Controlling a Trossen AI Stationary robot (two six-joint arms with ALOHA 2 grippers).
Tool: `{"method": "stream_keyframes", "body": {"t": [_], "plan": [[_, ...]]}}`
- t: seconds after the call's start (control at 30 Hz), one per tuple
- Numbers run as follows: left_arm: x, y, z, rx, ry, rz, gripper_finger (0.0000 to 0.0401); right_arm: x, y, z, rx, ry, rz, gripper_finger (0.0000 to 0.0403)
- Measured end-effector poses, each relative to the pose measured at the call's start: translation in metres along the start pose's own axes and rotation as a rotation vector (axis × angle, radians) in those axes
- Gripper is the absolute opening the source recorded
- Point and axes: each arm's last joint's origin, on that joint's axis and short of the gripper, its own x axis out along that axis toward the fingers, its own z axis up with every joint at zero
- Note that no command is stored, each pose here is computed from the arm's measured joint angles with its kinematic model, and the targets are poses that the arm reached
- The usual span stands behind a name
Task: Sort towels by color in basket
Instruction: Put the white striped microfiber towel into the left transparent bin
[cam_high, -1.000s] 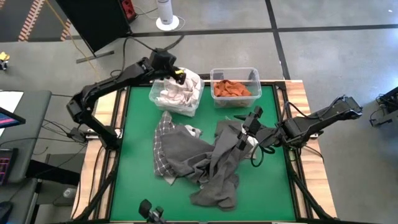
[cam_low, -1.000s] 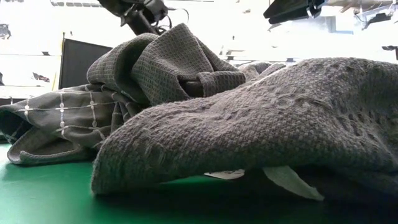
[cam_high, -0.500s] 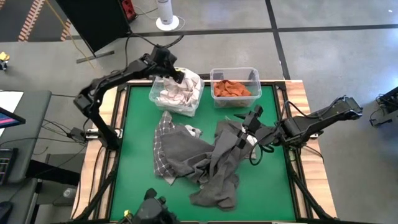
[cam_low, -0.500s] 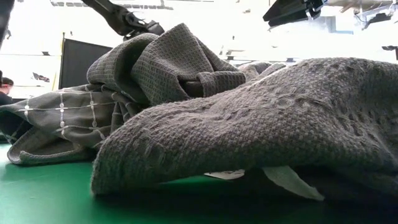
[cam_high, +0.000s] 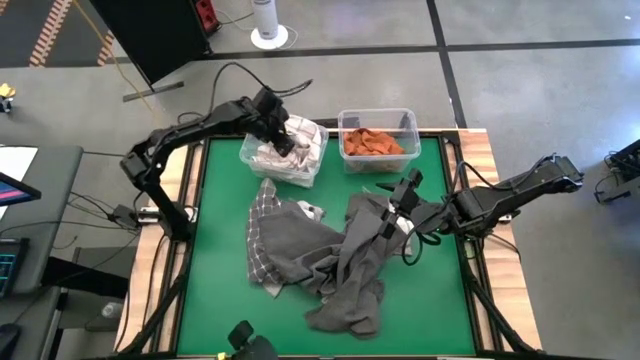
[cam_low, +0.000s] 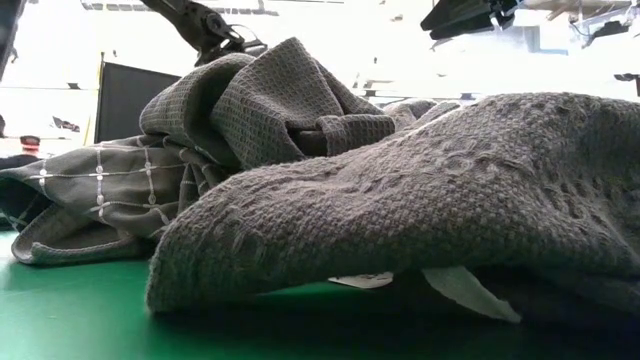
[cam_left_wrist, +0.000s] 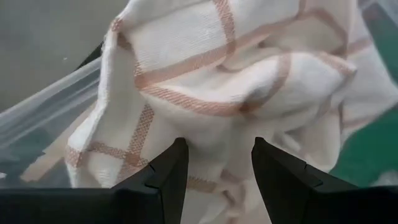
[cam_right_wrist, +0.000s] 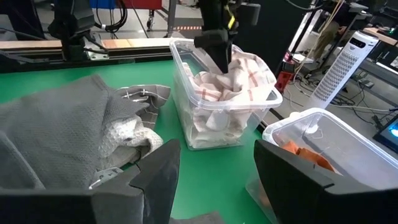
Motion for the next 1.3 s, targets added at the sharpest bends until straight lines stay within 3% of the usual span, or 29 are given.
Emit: {"method": "stream_keyframes", "body": {"t": [0.13, 0.27, 0.57, 0.8, 1.03, 1.13, 1.3], "plan": [[0.007, -0.015, 0.001, -0.05, -0.016, 0.061, 0.0169, 0.0, 0.0, 0.0, 0.004, -0.003, 0.001, 0.0249], [0.034, -0.024, -0.005, -0.084, 0.05, 0.066, 0.0169, 0.0, 0.0, 0.0, 0.004, -0.003, 0.005, 0.0249], [0.1, -0.034, -0.028, -0.069, 0.235, 0.083, 0.0169, -0.003, 0.004, 0.0, -0.005, 0.0, 0.046, 0.0249], [0.12, -0.039, -0.038, -0.049, 0.285, 0.105, 0.0169, -0.004, 0.005, -0.001, -0.005, 0.0, 0.046, 0.0249], [0.105, -0.039, -0.031, -0.011, 0.231, 0.137, 0.0169, -0.005, 0.005, -0.001, -0.002, 0.002, 0.051, 0.0249], [0.08, -0.04, -0.022, 0.021, 0.153, 0.21, 0.0169, -0.005, 0.005, -0.001, -0.002, 0.002, 0.051, 0.0249], [0.027, -0.039, -0.004, 0.009, -0.013, 0.238, 0.0169, -0.005, 0.005, -0.001, -0.001, 0.002, 0.051, 0.0249]]}}
